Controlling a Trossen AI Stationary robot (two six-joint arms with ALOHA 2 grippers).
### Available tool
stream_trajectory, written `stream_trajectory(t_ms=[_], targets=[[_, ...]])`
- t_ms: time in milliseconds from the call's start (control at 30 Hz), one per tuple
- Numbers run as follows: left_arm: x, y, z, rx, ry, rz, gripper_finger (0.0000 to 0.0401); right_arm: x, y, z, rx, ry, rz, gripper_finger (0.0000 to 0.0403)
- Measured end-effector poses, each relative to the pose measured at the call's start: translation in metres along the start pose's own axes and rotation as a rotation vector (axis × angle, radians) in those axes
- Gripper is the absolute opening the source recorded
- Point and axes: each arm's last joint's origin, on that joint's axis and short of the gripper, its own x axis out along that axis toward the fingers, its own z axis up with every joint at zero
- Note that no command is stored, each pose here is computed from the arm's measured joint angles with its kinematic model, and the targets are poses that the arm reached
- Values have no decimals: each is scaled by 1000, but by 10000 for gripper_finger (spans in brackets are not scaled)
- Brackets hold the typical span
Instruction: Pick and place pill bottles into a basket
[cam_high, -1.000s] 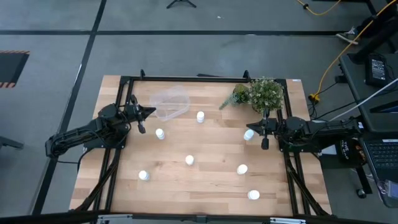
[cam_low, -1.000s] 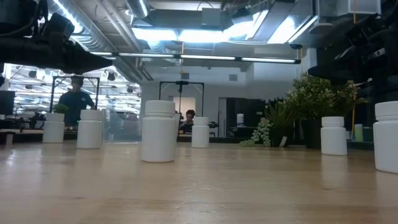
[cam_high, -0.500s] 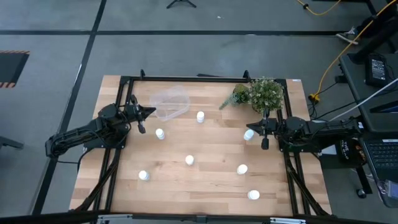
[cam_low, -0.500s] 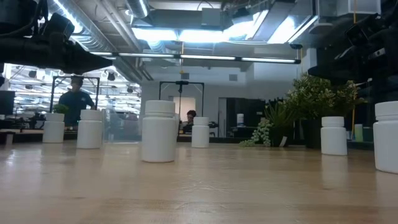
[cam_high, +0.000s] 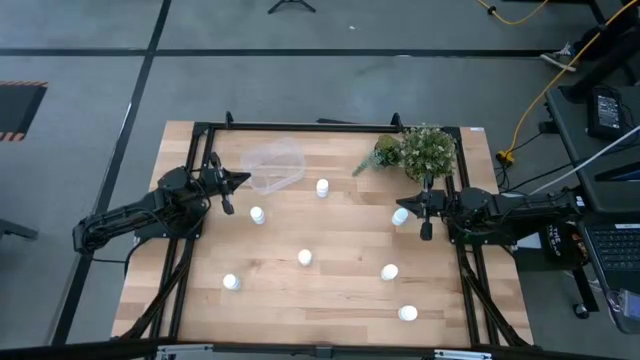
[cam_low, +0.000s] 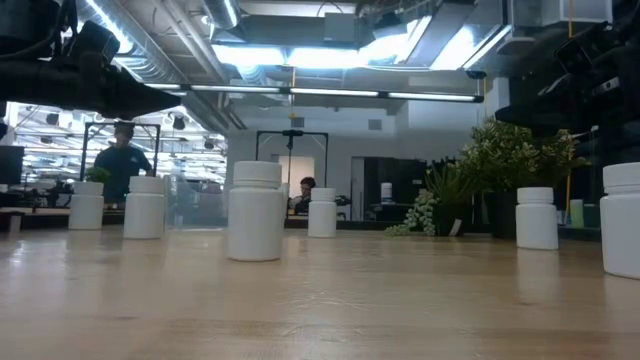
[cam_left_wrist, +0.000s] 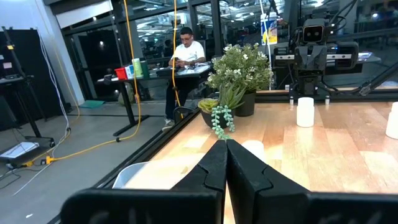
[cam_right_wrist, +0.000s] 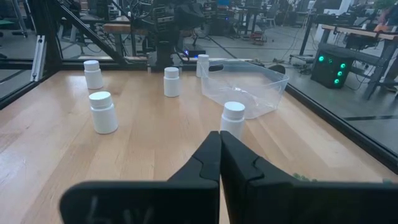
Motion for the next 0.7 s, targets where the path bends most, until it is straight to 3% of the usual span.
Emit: stream_trajectory(t_ms=[700], targets=[[0,0,0,0,-1,0,3,0,0,0,-15,0,-1,4]])
